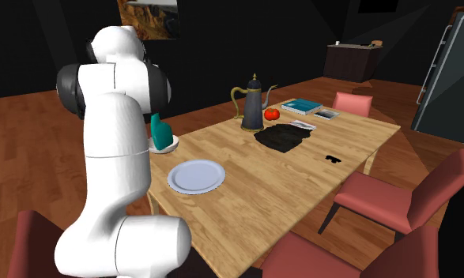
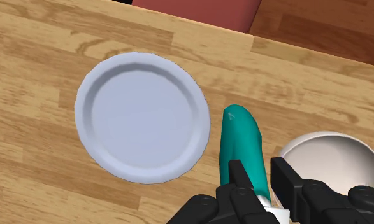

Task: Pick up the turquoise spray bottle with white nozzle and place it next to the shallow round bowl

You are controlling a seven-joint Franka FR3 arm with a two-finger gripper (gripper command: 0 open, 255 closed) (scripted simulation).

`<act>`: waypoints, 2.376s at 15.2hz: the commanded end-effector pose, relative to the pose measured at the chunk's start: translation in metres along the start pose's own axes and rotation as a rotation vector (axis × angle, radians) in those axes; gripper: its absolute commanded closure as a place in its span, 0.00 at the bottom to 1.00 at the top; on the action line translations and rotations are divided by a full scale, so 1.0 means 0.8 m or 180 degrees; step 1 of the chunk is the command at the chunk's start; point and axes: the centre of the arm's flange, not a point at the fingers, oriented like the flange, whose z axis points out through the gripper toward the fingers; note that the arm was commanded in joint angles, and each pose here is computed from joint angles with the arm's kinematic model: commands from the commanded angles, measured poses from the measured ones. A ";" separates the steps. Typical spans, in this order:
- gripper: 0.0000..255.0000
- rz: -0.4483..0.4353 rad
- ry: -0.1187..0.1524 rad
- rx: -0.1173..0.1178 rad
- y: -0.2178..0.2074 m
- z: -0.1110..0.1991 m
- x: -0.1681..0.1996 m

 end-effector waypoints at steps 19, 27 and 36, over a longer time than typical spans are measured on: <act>1.00 0.0005 0.0001 0.0000 -0.087 0.087 -0.039; 1.00 0.0005 0.0001 0.0000 -0.092 0.138 -0.043; 0.00 0.0005 0.0001 0.0000 -0.092 0.138 -0.043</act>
